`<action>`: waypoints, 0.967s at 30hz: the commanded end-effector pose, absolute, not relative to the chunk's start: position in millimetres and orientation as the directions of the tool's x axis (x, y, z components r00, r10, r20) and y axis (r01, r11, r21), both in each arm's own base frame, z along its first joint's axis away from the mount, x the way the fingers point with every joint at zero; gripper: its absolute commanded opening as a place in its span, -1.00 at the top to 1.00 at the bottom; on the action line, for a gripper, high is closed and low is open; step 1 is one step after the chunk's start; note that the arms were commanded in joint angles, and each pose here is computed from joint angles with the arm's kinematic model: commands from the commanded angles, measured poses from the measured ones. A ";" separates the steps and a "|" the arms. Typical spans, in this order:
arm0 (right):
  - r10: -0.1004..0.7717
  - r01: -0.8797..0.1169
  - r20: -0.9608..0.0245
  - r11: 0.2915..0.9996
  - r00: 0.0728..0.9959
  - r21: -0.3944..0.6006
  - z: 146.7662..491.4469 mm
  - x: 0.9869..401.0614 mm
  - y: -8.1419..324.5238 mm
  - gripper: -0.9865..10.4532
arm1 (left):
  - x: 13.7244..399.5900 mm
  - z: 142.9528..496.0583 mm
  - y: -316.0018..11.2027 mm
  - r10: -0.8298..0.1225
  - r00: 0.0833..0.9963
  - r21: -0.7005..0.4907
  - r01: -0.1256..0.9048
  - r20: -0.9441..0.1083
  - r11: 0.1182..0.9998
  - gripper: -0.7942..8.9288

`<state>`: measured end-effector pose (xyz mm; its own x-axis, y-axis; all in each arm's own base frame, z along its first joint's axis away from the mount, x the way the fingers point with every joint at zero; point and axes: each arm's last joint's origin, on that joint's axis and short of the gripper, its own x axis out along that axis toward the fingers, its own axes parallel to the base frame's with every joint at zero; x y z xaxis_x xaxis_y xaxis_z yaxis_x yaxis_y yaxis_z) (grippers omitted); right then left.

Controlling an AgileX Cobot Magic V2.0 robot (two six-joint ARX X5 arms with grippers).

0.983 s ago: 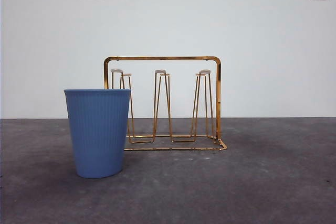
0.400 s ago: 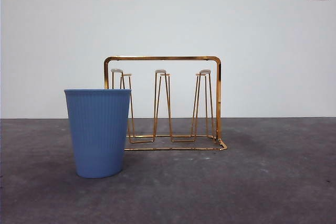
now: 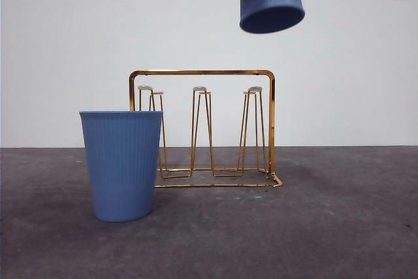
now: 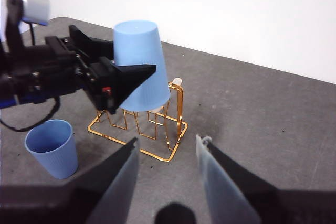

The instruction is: Pick up cup 1,put cup 1 in the cup rack,pick up cup 2,put cup 2 in the cup rack

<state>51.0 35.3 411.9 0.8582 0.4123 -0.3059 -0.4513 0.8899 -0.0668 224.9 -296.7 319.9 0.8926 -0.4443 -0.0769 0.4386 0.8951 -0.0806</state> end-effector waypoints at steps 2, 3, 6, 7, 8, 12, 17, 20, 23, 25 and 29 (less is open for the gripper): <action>0.408 -0.448 -0.306 0.891 0.860 -0.072 410.6 51.5 35.5 0.49 | 237.4 307.6 -298.8 -0.401 0.912 -0.060 0.397 -0.090 0.916 0.85; 0.408 -0.448 -0.306 0.891 0.860 -0.072 410.5 51.5 35.5 0.49 | 240.0 304.8 -298.9 -0.392 0.915 -0.056 0.388 -0.096 0.920 0.85; 0.408 -0.448 -0.306 0.891 0.860 -0.072 410.5 51.5 35.5 0.49 | 247.2 299.2 -297.3 -0.379 0.919 -0.071 0.373 -0.106 0.925 0.85; 0.408 -0.448 -0.306 0.891 0.860 -0.072 410.6 51.5 35.5 0.49 | 248.7 297.4 -297.6 -0.379 0.919 -0.076 0.372 -0.108 0.925 0.85; 0.408 -0.449 -0.306 0.890 0.860 -0.075 410.6 51.5 35.5 0.50 | 250.1 296.4 -297.5 -0.376 0.920 -0.077 0.370 -0.108 0.926 0.85; 0.408 -0.452 -0.305 0.888 0.860 -0.086 410.6 51.5 35.5 0.50 | 254.8 291.0 -297.8 -0.369 0.922 -0.084 0.361 -0.115 0.929 0.85; 0.409 -0.452 -0.304 0.888 0.861 -0.086 410.7 51.5 35.5 0.50 | 260.1 277.8 -304.2 -0.388 0.913 -0.087 0.379 -0.129 0.921 0.85; 0.408 -0.452 -0.304 0.887 0.861 -0.088 410.7 51.5 35.5 0.50 | 262.9 269.2 -307.3 -0.380 0.914 -0.089 0.370 -0.142 0.925 0.85; 0.408 -0.453 -0.306 0.887 0.860 -0.089 410.6 51.5 35.5 0.50 | 265.6 263.8 -307.9 -0.372 0.915 -0.087 0.363 -0.154 0.928 0.85; 0.409 -0.453 -0.306 0.887 0.860 -0.088 410.5 51.5 35.5 0.50 | 269.1 262.9 -305.3 -0.361 0.919 -0.085 0.351 -0.158 0.932 0.85; 0.409 -0.454 -0.307 0.887 0.859 -0.088 410.5 51.5 35.5 0.50 | 273.1 258.4 -304.7 -0.356 0.920 -0.083 0.346 -0.163 0.934 0.85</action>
